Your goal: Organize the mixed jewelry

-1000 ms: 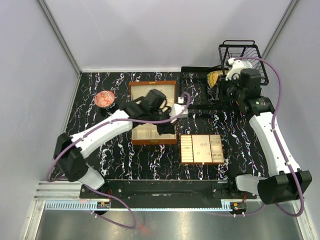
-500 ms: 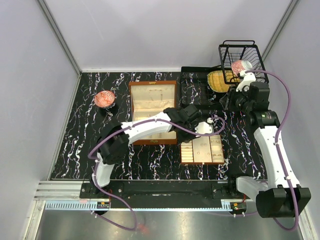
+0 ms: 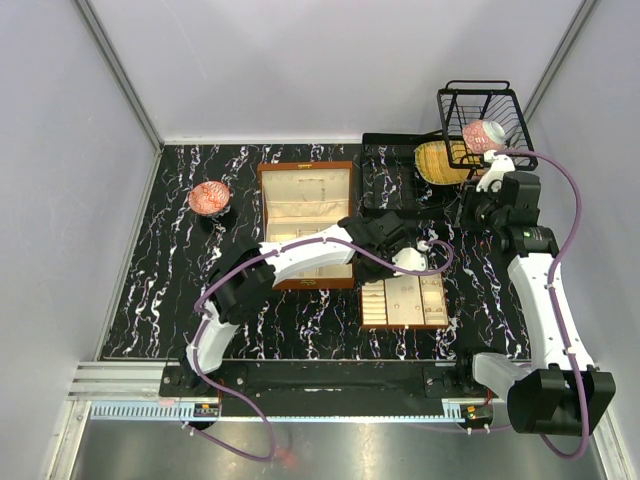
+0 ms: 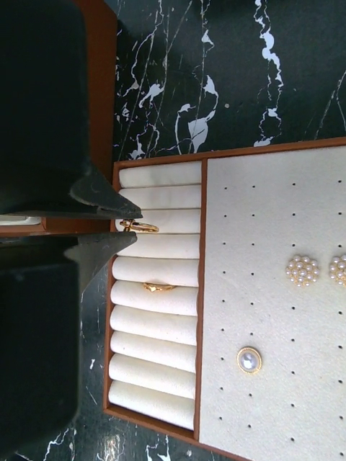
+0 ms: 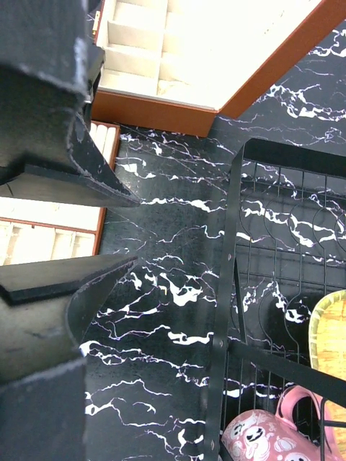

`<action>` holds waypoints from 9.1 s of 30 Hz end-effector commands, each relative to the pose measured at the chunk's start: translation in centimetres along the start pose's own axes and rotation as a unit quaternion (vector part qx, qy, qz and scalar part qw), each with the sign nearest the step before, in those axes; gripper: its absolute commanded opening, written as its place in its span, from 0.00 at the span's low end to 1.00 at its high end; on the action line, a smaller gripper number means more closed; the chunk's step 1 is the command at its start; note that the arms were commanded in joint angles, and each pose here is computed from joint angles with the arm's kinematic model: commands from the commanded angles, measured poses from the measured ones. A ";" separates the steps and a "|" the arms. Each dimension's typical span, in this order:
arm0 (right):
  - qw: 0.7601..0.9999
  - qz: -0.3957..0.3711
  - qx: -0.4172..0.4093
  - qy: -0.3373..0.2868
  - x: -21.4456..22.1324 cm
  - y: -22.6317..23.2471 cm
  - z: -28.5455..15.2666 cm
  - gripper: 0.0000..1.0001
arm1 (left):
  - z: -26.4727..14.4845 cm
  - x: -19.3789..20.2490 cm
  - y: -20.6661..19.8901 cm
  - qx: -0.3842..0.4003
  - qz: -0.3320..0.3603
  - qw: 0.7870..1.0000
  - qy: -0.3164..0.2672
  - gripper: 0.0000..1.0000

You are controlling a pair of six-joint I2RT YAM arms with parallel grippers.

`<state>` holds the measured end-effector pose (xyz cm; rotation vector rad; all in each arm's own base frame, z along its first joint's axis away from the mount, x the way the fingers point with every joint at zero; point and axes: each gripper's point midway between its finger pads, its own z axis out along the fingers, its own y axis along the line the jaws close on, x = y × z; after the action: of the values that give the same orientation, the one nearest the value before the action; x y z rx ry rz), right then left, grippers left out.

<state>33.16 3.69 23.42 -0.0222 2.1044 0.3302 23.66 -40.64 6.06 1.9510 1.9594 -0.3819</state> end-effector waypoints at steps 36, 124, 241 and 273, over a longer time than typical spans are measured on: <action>1.000 -0.006 -0.018 -0.003 0.0 -0.1 -0.1 0.42 | 3.9 1.6 -0.5 0.006 0.009 0.999 0.032 0.00; 0.751 -0.508 -0.290 0.307 25.8 0.4 -5.7 0.38 | -30.8 14.5 16.0 -0.230 -0.406 0.831 -0.304 0.97; 0.680 -0.625 -0.318 0.214 14.1 21.9 8.9 0.00 | -33.5 24.7 18.3 -0.249 -0.498 0.752 -0.354 0.97; 0.678 -0.601 -0.335 0.259 17.7 24.8 8.0 0.00 | -32.1 25.3 17.9 -0.221 -0.499 0.760 -0.352 0.97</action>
<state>26.35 30.14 8.61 -2.0819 1.9064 0.2515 39.77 -3.74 25.18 0.1887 2.0927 -0.6689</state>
